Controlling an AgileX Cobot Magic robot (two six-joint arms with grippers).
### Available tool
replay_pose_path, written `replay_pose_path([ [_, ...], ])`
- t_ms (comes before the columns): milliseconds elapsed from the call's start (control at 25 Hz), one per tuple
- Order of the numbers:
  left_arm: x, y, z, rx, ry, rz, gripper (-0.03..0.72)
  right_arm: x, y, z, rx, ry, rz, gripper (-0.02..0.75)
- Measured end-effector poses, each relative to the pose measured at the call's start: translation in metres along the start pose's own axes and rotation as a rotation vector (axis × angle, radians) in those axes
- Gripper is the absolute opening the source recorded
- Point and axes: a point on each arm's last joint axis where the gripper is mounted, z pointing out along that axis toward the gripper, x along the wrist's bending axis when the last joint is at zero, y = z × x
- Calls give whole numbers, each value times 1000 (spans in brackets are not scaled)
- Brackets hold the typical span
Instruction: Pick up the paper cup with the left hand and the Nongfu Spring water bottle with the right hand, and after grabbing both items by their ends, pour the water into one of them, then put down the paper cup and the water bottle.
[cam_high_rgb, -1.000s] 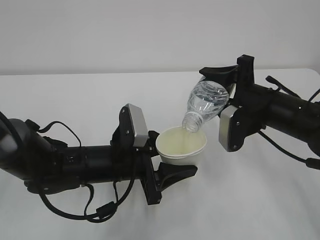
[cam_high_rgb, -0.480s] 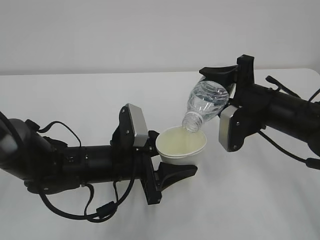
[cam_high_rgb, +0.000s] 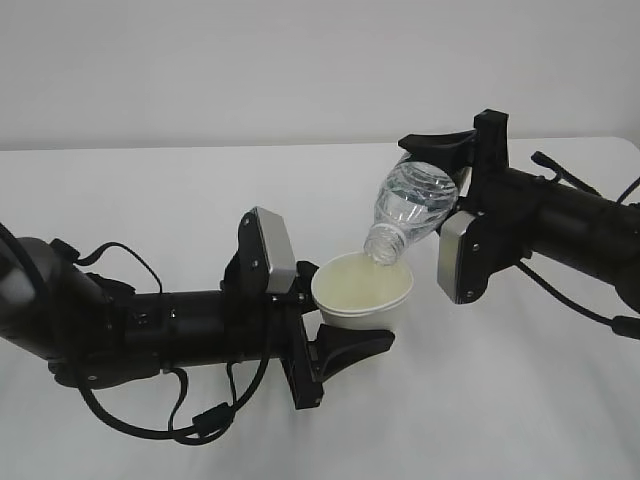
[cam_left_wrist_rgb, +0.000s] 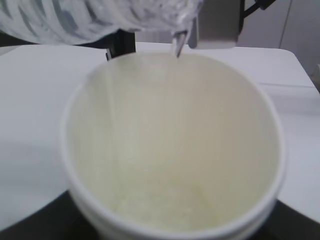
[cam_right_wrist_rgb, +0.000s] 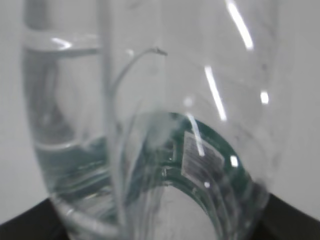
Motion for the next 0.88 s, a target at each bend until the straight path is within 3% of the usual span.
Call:
replay_pose_path([
  [880, 0, 0, 0, 2, -1, -3, 435, -1, 0, 0, -2, -7, -4, 458],
])
